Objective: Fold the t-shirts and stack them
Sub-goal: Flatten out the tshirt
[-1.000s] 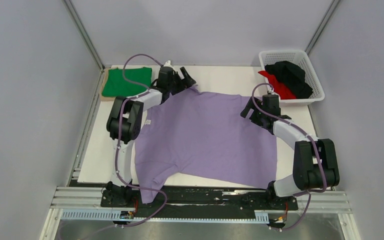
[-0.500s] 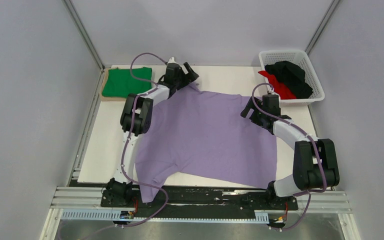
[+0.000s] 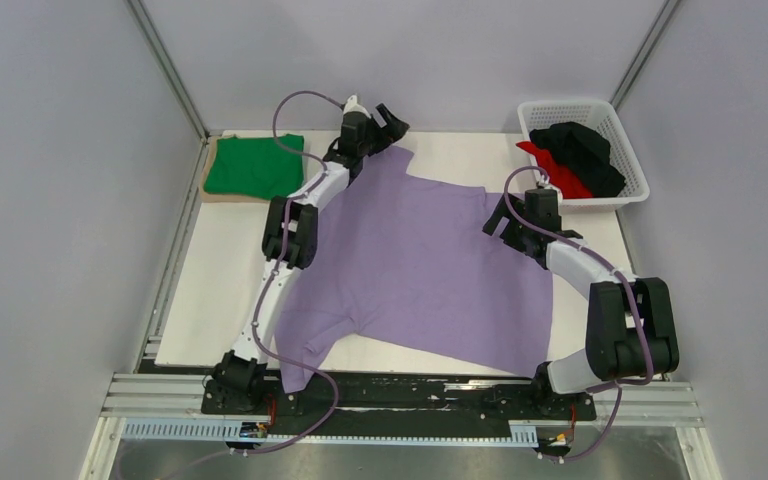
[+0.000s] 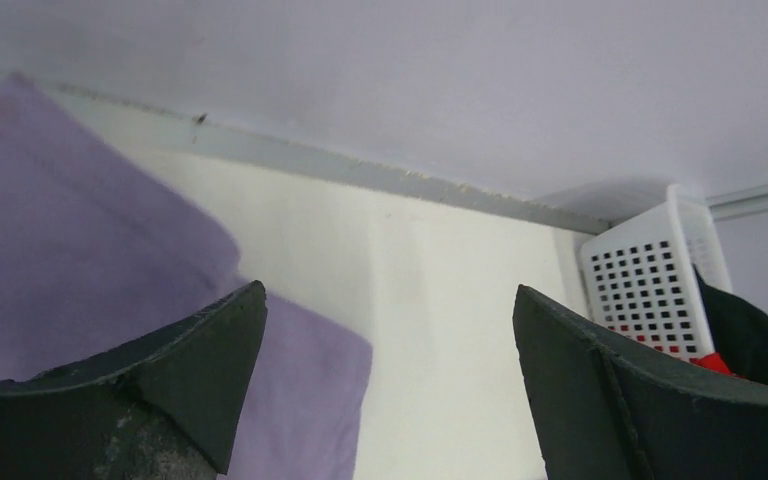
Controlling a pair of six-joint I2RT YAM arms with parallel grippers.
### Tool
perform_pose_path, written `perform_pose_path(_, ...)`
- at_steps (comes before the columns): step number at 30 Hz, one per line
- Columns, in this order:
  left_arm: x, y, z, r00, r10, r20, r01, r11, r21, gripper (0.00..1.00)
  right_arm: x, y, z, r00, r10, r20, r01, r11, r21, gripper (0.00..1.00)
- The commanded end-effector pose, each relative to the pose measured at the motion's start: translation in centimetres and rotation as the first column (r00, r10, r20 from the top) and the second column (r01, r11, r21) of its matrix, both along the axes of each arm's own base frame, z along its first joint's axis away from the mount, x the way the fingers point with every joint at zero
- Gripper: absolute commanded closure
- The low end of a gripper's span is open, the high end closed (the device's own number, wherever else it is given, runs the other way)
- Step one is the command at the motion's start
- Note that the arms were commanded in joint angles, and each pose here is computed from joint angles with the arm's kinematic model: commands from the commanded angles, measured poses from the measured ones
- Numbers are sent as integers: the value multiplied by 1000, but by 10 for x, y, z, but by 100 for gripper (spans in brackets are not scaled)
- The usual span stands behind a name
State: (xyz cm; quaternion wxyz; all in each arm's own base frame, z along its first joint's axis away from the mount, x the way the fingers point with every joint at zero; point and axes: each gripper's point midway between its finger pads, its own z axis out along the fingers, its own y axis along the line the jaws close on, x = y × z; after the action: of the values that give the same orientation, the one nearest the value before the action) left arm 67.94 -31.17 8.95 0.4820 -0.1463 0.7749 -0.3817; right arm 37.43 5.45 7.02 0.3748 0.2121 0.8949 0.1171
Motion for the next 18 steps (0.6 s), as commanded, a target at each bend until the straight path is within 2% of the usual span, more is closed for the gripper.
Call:
perform_pose_path(1,17,-11,69,977,-14,212,21,999,-31,0,6,-3,14,998,-8,58,9,1000,-10,0)
perform_pose_path(5,2,-16,90,966,-112,233,116,993,-3,0,5,-4,23,997,-12,79,13,1000,-17,0)
perform_pose_path(7,-13,-15,109,958,-163,236,156,987,49,0,4,-6,28,997,-17,81,19,1000,-22,0)
perform_pose_path(10,-54,-6,143,948,-242,206,214,965,149,0,2,-12,34,995,-51,83,54,998,-36,0)
perform_pose_path(12,-84,7,149,953,-257,160,222,952,210,0,-1,-21,38,992,-97,81,102,993,-53,0)
perform_pose_path(18,-164,62,110,987,-162,17,147,929,341,0,10,-23,42,992,-106,68,110,993,-50,0)
